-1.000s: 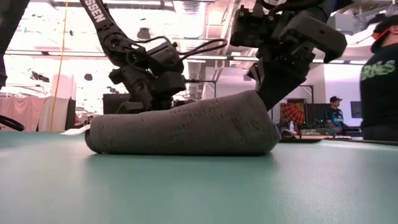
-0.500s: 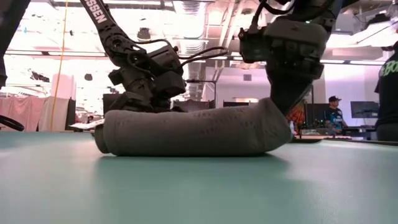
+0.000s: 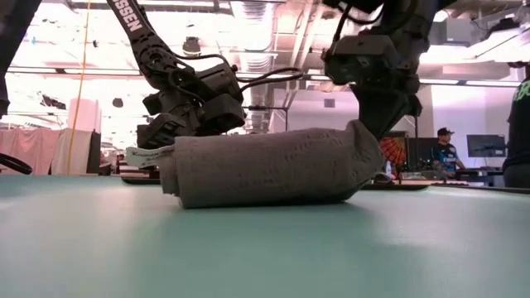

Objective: Roll towel into tight, uniform cylinder
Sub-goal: Roll the gray towel

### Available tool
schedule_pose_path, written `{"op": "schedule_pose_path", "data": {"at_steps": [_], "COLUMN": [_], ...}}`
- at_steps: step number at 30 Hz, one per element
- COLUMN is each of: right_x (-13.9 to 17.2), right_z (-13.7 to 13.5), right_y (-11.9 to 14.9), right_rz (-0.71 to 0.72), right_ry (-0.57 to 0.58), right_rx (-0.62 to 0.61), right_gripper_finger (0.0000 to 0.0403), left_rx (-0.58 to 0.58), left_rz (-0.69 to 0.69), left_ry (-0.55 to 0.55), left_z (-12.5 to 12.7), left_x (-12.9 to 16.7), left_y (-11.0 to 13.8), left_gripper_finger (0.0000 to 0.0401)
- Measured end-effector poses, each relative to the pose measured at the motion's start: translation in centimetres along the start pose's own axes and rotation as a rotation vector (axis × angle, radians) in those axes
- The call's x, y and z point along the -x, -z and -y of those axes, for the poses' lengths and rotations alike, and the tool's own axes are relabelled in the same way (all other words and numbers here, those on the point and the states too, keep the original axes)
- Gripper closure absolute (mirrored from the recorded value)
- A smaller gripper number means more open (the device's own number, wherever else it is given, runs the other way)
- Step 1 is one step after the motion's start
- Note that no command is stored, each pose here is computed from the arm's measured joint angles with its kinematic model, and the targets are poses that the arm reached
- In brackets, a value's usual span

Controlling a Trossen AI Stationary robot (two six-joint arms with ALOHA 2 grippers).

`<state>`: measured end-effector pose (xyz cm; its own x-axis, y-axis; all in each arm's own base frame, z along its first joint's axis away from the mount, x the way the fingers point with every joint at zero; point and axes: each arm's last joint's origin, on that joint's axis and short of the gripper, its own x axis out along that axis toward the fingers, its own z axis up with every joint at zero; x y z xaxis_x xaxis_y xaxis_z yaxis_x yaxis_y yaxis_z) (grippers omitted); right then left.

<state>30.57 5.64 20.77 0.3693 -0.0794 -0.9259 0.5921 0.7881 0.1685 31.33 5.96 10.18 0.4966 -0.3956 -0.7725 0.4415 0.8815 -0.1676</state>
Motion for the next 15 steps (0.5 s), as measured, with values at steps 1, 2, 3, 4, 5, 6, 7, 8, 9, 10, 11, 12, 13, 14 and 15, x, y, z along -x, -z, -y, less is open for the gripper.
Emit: {"op": "schedule_pose_path", "data": {"at_steps": [1, 2, 3, 4, 5, 6, 7, 8, 9, 10, 11, 12, 13, 14, 15], "right_x": [-0.4, -0.5, -0.7, -0.8, -0.8, -0.8, -0.8, -0.9, -1.0, -1.0, -1.1, -1.1, -1.1, -1.1, -1.2], "right_z": [0.1, 0.4, 0.6, 0.9, 1.2, 1.5, 1.9, 2.2, 2.6, 2.9, 3.2, 3.4, 3.7, 4.0, 4.3], "right_y": [-0.3, -0.6, -0.8, -1.1, -1.4, -1.7, -2.1, -2.4, -2.7, -3.1, -3.3, -3.6, -3.8, -4.0, -4.2], "right_rz": [-0.013, -0.026, -0.037, -0.040, -0.042, -0.043, -0.045, -0.049, -0.049, -0.047, -0.048, -0.045, -0.043, -0.041, -0.038], "right_ry": [-0.009, -0.017, -0.021, -0.023, -0.025, -0.028, -0.030, -0.035, -0.035, -0.038, -0.042, -0.041, -0.038, -0.035, -0.033], "right_rx": [0.001, 0.000, 0.003, 0.002, -0.001, -0.004, -0.003, -0.002, -0.006, -0.009, -0.009, -0.007, -0.003, 0.001, -0.001], "right_gripper_finger": [0.0394, 0.0394, 0.0394, 0.0394, 0.0394, 0.0394, 0.0394, 0.0394, 0.0394, 0.0394, 0.0394, 0.0394, 0.0394, 0.0394, 0.0394], "left_rx": [0.000, 0.000, 0.000, 0.000, 0.000, 0.001, 0.001, 0.001, 0.001, 0.000, 0.001, 0.001, 0.000, 0.000, -0.003], "left_rz": [0.000, 0.000, -0.001, -0.001, -0.001, -0.001, -0.001, -0.001, -0.001, 0.000, 0.000, 0.000, 0.001, 0.001, 0.001], "left_ry": [0.000, 0.000, 0.000, 0.000, 0.001, 0.001, 0.002, 0.003, 0.003, 0.003, 0.003, 0.003, 0.003, 0.003, 0.004], "left_z": [0.0, 0.0, 0.0, 0.0, 0.0, 0.0, 0.0, 0.0, 0.0, 0.0, 0.0, 0.0, 0.0, 0.0, 0.0], "left_x": [0.0, 0.0, 0.0, 0.0, 0.0, 0.0, 0.0, 0.0, 0.0, 0.0, 0.0, 0.0, 0.0, 0.0, 0.0], "left_y": [0.0, 0.0, 0.0, 0.0, 0.0, 0.0, 0.0, 0.0, 0.0, 0.0, 0.0, 0.0, 0.0, 0.0, 0.0], "left_gripper_finger": [0.0401, 0.0401, 0.0401, 0.0401, 0.0401, 0.0401, 0.0401, 0.0401, 0.0401, 0.0401, 0.0401, 0.0401, 0.0401, 0.0401, 0.0401]}}
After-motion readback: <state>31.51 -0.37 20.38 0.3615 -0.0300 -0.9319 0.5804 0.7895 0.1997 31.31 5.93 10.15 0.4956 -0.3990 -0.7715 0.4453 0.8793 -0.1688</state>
